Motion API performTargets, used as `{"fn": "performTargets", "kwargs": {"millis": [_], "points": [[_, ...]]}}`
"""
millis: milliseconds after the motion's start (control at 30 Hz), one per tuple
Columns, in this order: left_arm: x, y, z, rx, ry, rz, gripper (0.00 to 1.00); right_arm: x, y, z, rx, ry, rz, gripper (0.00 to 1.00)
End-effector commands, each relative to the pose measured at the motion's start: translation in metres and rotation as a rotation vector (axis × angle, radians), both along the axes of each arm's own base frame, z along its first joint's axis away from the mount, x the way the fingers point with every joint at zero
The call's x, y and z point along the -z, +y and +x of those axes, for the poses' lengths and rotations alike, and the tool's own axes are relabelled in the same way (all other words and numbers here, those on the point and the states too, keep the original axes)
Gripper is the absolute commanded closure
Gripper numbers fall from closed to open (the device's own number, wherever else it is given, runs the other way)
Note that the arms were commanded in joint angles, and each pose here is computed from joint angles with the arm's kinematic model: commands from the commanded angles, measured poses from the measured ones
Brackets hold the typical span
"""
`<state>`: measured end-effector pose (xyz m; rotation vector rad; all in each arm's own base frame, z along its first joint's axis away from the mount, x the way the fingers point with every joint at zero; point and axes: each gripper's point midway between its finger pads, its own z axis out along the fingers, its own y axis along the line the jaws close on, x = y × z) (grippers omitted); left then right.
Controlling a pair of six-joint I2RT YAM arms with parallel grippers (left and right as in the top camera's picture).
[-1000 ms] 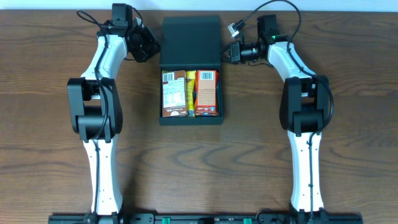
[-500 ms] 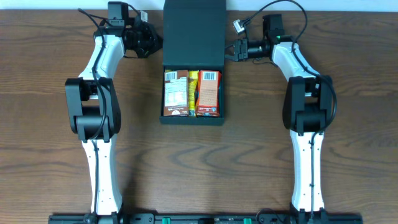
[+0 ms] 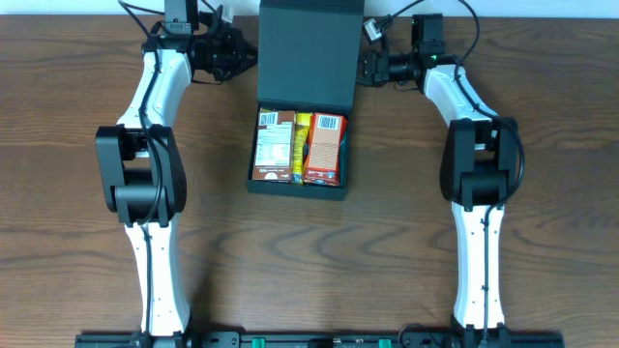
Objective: Pack container
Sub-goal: 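Swing the lid forward with both grippers to close the box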
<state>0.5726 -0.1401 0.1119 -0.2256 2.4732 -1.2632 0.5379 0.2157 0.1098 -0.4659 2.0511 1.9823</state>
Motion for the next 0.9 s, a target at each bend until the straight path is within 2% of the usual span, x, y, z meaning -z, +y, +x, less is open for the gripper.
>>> {"fn": "performTargets", "kwargs": {"millis": [0,400,567,867], "points": [[-0.025,-0.009,-0.006,0.056,-0.065,-0.023,0.94,-0.046,0.007,-0.009,-0.046,-0.032,0.038,0.99],[-0.046,0.016,0.0,0.017,-0.118,-0.012,0.94,-0.11,0.017,-0.007,-0.063,-0.12,0.048,0.99],[-0.081,0.028,-0.003,0.015,-0.188,-0.024,0.94,-0.126,0.036,-0.013,-0.099,-0.128,0.053,0.99],[-0.139,0.036,-0.01,0.002,-0.339,0.045,0.94,-0.148,0.067,-0.029,-0.159,-0.14,0.061,0.99]]}}
